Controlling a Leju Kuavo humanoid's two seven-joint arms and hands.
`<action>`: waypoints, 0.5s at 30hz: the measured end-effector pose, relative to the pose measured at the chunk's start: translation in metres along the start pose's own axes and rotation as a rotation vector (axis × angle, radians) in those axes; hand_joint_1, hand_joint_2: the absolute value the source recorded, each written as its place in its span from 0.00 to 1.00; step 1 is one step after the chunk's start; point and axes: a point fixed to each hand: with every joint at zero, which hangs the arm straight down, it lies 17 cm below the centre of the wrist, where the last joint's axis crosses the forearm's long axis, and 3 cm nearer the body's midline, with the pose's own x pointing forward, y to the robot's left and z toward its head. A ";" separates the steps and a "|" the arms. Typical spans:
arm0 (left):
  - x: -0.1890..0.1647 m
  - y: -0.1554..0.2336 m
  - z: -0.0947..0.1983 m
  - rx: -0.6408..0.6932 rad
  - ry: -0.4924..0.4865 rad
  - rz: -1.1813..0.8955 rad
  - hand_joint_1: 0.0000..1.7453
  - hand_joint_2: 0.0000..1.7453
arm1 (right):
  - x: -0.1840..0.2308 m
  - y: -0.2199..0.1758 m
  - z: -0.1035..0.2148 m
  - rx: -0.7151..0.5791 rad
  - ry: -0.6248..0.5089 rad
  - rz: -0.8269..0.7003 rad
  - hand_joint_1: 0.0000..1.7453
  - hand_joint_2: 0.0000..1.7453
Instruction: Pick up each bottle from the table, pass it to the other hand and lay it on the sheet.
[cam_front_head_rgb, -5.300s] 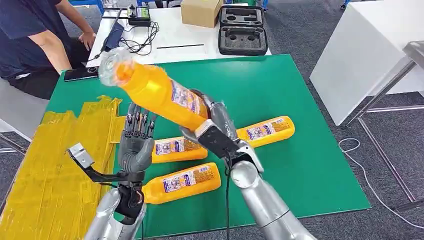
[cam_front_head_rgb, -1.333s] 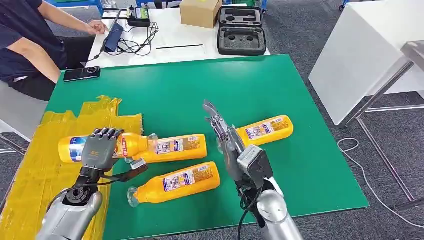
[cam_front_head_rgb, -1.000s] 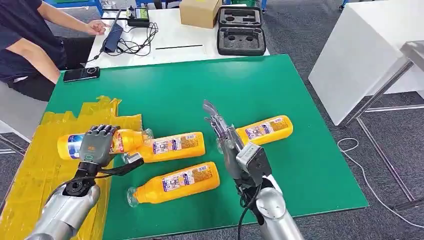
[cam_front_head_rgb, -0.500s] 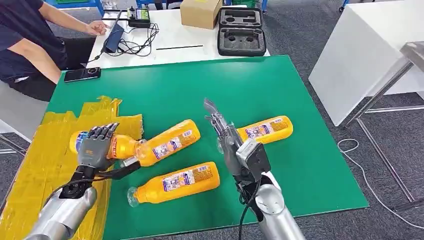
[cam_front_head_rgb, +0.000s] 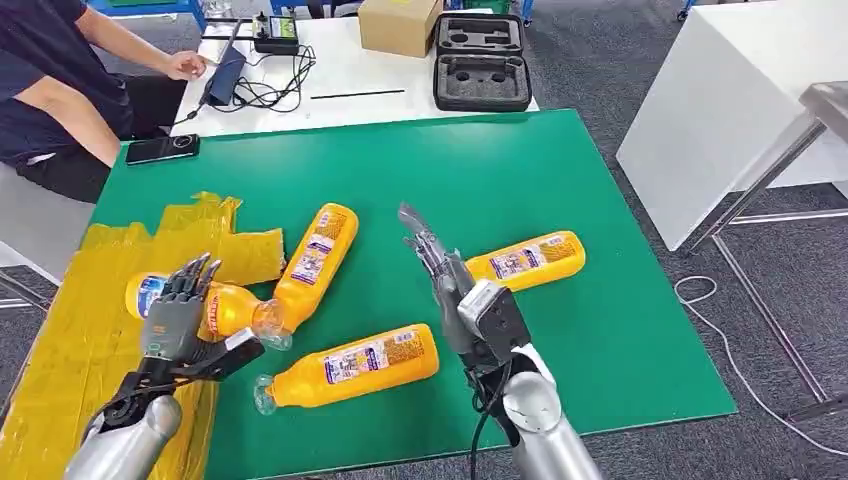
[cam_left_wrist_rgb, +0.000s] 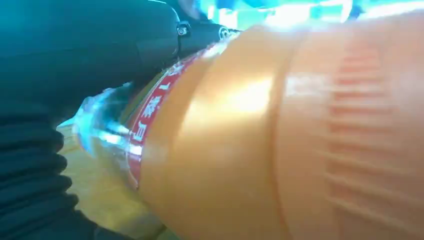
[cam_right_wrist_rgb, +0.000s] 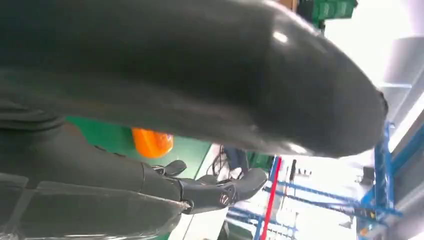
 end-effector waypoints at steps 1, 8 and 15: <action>-0.001 0.003 0.002 0.007 0.003 0.006 0.00 0.00 | 0.000 0.001 0.000 -0.001 0.001 -0.002 0.00 0.00; -0.005 0.045 0.017 0.167 0.055 0.259 0.00 0.00 | -0.016 0.013 0.001 0.047 0.065 0.099 0.00 0.00; 0.008 0.136 0.046 0.496 0.055 0.692 0.00 0.00 | -0.040 0.032 0.015 0.092 0.130 0.138 0.00 0.00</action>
